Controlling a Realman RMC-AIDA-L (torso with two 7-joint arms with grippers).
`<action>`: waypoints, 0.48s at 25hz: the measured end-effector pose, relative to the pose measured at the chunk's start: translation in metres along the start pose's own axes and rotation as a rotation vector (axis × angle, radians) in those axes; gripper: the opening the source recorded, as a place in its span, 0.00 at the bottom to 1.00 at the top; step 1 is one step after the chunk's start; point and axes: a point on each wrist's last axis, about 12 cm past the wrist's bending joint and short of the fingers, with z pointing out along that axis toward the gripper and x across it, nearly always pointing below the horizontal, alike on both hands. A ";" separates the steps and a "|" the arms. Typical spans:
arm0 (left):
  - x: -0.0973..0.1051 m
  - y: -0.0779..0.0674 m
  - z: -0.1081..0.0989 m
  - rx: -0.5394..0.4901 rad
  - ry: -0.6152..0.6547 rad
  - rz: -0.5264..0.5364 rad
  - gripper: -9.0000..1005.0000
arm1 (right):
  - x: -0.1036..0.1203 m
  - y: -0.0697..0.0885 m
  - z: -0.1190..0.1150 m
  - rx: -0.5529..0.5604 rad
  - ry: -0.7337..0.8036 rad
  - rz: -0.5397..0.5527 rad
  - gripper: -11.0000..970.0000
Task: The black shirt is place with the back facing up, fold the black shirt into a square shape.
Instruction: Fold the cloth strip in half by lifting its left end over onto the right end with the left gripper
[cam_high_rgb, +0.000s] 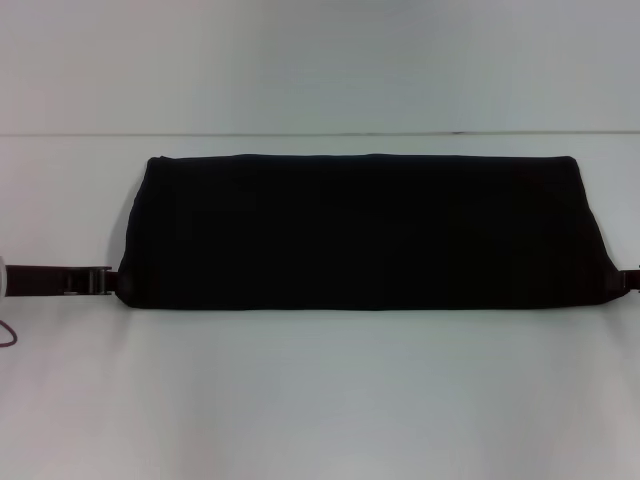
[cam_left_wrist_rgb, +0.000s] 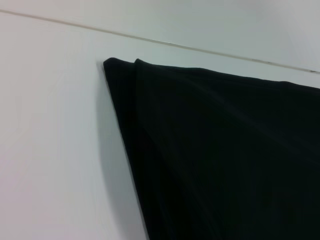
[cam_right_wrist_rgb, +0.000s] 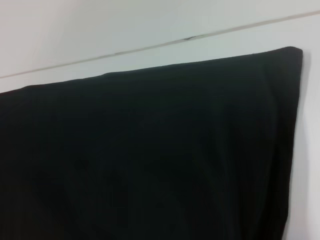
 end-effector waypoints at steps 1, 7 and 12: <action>0.000 0.000 -0.001 0.002 0.001 -0.001 0.01 | 0.000 0.000 0.000 0.000 0.000 0.000 0.06; 0.002 0.002 -0.006 0.009 0.004 -0.003 0.01 | 0.003 -0.004 -0.004 0.008 0.000 0.003 0.04; 0.006 0.007 -0.013 0.009 0.000 -0.023 0.02 | 0.007 -0.008 -0.009 0.015 -0.013 0.014 0.07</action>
